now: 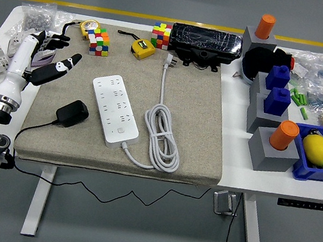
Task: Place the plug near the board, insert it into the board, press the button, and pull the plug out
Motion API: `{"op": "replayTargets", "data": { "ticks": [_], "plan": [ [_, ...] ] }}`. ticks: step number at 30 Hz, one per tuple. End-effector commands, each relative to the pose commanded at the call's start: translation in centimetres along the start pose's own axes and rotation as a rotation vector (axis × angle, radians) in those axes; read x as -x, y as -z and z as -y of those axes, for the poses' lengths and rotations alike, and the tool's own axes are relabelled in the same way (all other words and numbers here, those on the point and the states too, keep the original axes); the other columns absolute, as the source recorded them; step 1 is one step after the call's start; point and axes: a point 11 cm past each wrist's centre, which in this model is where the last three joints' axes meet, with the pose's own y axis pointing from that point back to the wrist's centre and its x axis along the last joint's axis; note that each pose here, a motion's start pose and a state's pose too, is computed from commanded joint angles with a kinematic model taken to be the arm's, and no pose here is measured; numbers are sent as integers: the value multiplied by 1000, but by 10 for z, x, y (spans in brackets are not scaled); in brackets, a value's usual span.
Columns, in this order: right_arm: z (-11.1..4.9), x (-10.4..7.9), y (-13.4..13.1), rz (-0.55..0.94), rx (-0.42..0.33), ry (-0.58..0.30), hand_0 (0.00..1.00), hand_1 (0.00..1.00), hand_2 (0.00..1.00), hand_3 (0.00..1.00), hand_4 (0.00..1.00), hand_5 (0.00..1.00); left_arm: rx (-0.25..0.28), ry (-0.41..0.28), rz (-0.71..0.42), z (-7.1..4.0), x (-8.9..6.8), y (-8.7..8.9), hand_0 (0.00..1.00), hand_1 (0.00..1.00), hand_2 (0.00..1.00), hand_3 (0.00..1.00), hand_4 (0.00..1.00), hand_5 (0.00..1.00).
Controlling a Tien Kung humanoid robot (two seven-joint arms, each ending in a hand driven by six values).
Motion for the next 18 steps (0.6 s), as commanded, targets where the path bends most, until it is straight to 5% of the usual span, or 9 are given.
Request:
{"op": "replayTargets", "data": {
  "ticks": [18],
  "plan": [
    [1, 3, 8, -7, -6, 12, 655, 648, 634, 564, 985, 551, 12, 19, -5, -4, -2, -8, 669, 642, 613, 611, 861, 378]
  ]
}}
